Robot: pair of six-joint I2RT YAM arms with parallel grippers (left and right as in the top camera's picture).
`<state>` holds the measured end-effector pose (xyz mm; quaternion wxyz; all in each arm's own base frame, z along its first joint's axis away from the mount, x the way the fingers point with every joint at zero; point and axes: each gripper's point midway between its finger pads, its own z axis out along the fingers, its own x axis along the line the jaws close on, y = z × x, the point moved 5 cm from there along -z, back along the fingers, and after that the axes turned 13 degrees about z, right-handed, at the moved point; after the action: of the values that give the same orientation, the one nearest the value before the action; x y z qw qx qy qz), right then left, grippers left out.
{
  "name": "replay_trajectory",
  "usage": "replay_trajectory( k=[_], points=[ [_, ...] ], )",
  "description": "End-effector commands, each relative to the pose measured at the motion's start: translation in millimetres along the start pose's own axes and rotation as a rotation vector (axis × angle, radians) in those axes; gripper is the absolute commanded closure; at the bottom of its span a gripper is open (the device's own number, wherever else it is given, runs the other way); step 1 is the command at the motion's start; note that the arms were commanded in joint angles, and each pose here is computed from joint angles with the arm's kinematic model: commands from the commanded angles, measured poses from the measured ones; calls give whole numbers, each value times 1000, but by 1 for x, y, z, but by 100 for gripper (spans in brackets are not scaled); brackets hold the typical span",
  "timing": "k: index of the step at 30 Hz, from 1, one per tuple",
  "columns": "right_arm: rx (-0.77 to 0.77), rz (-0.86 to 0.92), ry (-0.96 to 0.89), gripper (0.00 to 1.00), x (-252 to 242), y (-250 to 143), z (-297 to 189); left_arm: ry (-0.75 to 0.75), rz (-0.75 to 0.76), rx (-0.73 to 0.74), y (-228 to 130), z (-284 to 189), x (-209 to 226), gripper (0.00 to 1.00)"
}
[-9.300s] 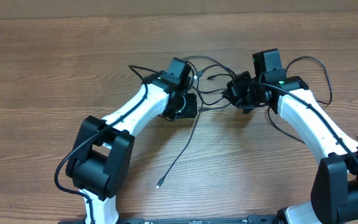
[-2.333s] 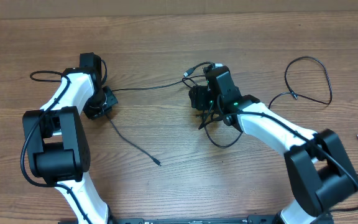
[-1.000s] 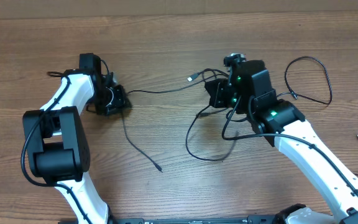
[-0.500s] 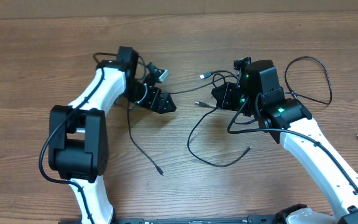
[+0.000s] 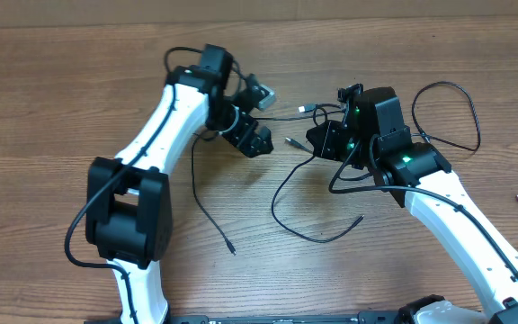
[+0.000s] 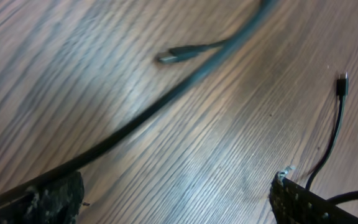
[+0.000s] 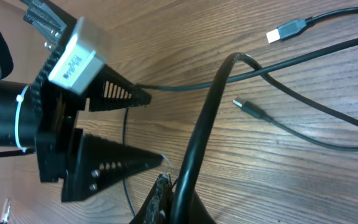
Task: Untangle cables
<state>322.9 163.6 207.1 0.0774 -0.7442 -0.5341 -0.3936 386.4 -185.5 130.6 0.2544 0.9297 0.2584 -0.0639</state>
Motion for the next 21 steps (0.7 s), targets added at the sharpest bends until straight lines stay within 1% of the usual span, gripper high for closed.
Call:
replay_trajectory(
  k=[1, 4, 8, 10, 13, 17, 21],
  points=[
    [1, 0, 5, 96, 1, 1, 0, 42, 133, -14, 22, -8, -7, 5],
    [1, 0, 5, 96, 1, 1, 0, 52, 164, -23, 34, -20, -14, 6],
    [0, 0, 6, 96, 1, 1, 0, 75, 215, -50, 48, -52, -27, 8],
    [0, 0, 6, 96, 1, 1, 0, 99, 237, -74, 53, -61, -30, 7],
    [0, 0, 6, 96, 1, 1, 0, 124, 252, -71, 54, -56, -23, 5],
    [0, 0, 6, 96, 1, 1, 0, 112, 248, -58, 49, -34, -12, 4],
    [-2, -2, 9, 96, 2, 1, 0, 108, 224, -67, 51, -14, 0, 11]
  ],
)
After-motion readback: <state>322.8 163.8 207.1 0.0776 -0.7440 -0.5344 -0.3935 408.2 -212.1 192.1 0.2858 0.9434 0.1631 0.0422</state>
